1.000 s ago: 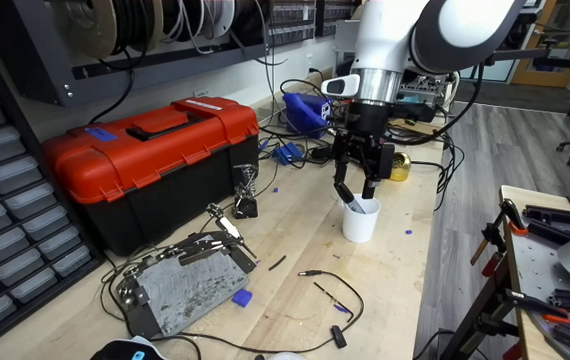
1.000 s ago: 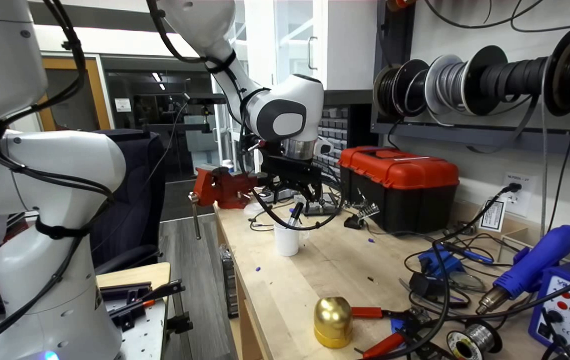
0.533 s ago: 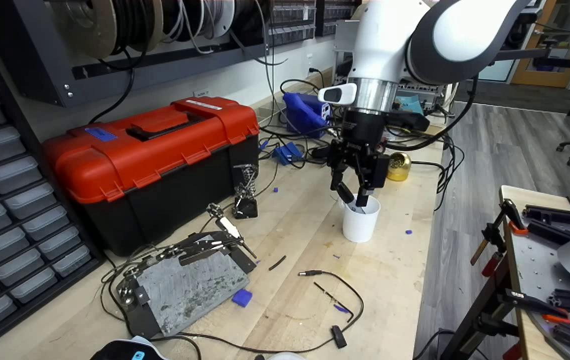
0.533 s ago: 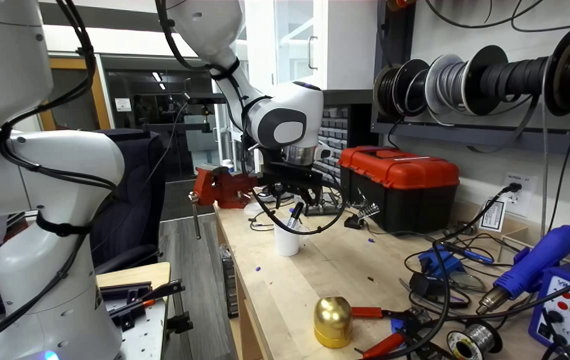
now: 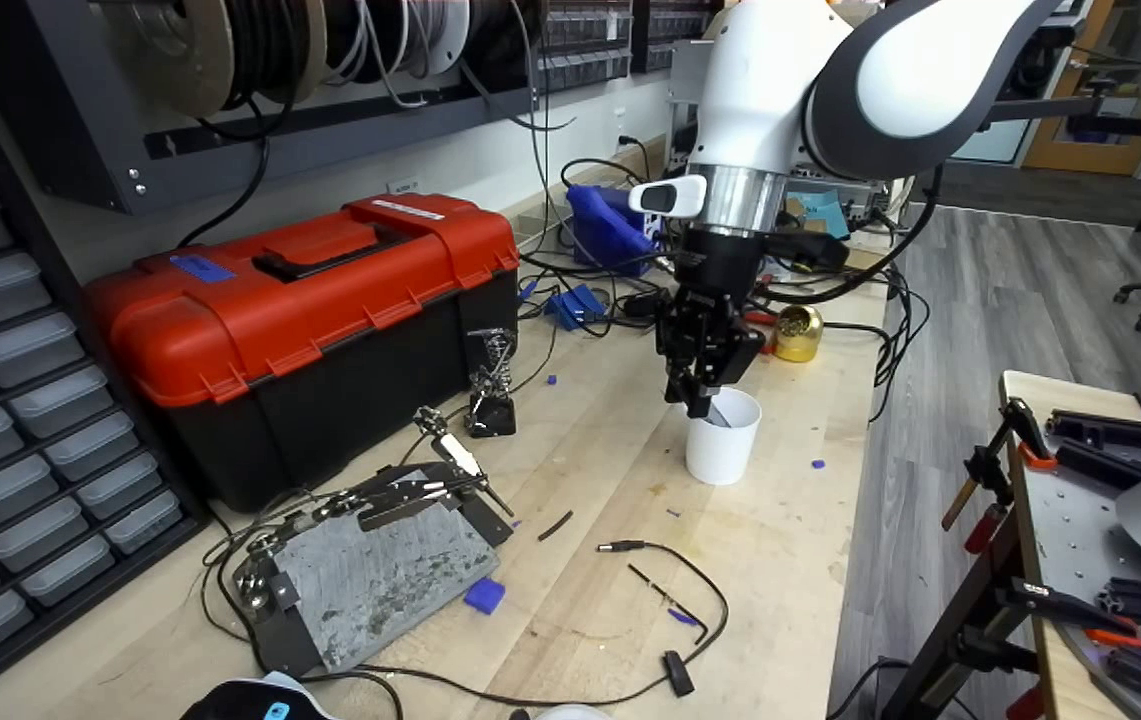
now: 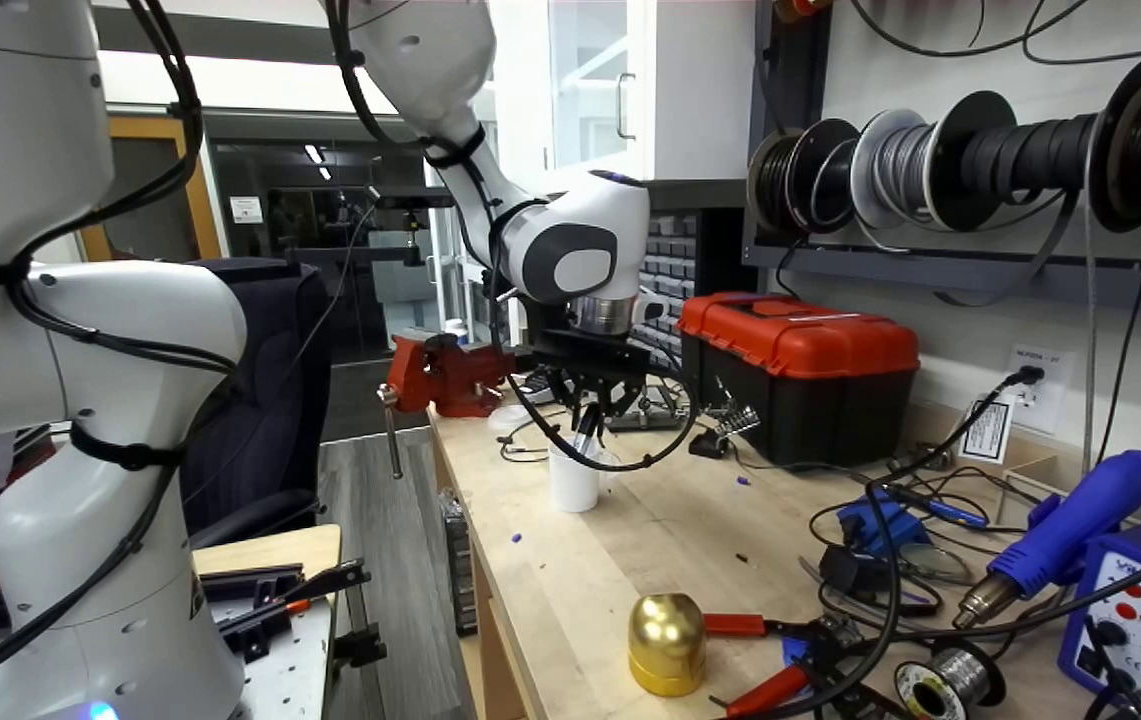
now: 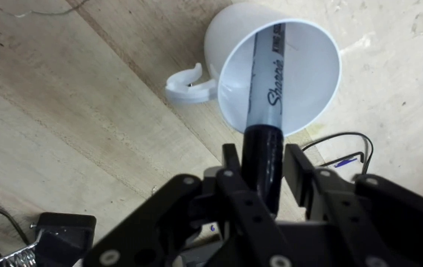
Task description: Pick the marker from the cup and put it on the table
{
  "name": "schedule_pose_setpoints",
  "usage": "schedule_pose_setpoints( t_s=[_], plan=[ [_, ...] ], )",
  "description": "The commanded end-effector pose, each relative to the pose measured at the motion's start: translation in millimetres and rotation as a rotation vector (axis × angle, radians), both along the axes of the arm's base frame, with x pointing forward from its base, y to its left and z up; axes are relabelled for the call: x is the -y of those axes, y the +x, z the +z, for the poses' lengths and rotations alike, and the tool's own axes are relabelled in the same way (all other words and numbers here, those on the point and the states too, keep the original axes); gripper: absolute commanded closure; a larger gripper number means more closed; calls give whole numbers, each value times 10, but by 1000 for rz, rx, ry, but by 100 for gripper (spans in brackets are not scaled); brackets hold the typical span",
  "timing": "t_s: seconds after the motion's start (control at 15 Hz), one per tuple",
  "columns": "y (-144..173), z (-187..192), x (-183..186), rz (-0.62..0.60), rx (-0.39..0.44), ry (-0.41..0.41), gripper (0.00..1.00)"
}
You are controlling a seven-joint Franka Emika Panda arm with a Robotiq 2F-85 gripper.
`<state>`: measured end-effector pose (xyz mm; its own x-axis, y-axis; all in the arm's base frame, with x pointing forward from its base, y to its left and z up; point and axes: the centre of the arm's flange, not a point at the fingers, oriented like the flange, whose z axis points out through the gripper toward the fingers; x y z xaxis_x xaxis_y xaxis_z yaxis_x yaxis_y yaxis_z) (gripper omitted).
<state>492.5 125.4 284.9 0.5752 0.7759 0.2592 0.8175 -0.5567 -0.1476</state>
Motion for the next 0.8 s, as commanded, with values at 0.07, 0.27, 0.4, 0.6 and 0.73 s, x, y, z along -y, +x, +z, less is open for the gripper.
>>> schedule_pose_setpoints(
  t_s=[0.07,0.27,0.4,0.6,0.73],
  plan=[
    [134,-29,-50,31,24,16,98],
    [133,43,-48,23,21,8,94],
    [145,141,-42,1,14,11,94],
    [198,295,-41,-35,16,10,94],
    [250,383,-28,-74,13,8,94]
  ],
)
